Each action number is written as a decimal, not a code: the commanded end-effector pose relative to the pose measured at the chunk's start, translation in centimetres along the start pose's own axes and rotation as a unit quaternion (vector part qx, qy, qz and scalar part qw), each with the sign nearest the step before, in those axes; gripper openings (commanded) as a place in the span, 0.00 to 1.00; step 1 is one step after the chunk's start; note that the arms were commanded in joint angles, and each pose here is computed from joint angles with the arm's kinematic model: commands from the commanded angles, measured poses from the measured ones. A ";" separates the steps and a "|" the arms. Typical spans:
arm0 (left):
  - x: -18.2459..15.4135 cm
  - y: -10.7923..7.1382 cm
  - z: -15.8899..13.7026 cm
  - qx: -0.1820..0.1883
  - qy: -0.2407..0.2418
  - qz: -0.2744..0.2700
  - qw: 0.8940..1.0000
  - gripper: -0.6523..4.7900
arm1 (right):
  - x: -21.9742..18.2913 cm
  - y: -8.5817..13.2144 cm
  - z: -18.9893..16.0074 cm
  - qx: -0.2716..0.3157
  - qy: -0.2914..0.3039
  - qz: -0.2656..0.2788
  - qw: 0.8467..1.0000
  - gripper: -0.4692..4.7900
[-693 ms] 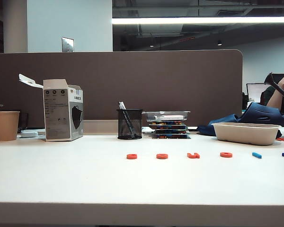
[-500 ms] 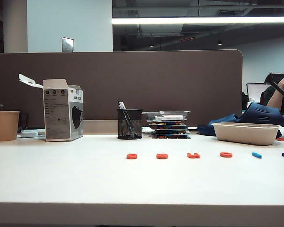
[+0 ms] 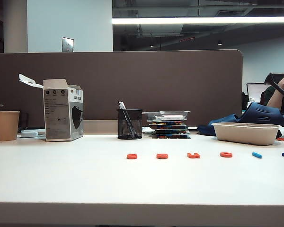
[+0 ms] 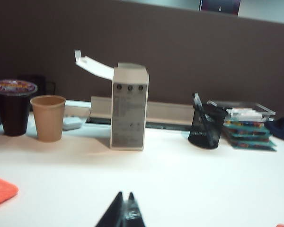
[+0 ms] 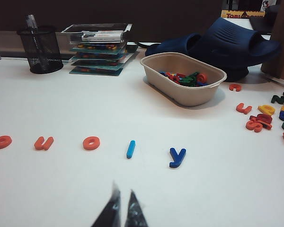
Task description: Select the appropriate letters from the row of letter magnets placed on the table to arrange into the word "cool".
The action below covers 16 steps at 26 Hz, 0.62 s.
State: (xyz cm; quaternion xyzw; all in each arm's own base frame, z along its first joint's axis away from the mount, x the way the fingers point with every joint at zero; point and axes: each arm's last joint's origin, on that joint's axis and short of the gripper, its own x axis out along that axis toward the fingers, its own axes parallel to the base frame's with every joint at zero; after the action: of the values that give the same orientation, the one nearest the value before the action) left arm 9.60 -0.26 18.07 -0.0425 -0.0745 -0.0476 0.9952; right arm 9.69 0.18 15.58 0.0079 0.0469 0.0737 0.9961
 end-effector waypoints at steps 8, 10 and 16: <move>-2.7 -1.7 9.6 -0.048 -0.001 -0.096 0.994 0.11 | 0.0 0.0 0.0 -0.001 -0.010 0.000 1.000 0.13; -4.0 -2.2 12.2 -0.049 0.005 -0.119 0.992 0.11 | 0.0 0.0 0.0 -0.001 -0.010 0.000 1.000 0.13; -5.2 -3.3 18.0 -0.067 0.085 -0.197 0.974 0.11 | 0.0 0.0 0.0 -0.001 -0.010 -0.001 1.000 0.13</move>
State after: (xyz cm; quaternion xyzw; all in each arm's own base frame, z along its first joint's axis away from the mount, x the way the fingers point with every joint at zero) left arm 1.77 -1.23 34.57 -0.0848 -0.0272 -0.2205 0.9713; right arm 9.69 0.18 15.59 0.0078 0.0465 0.0735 0.9962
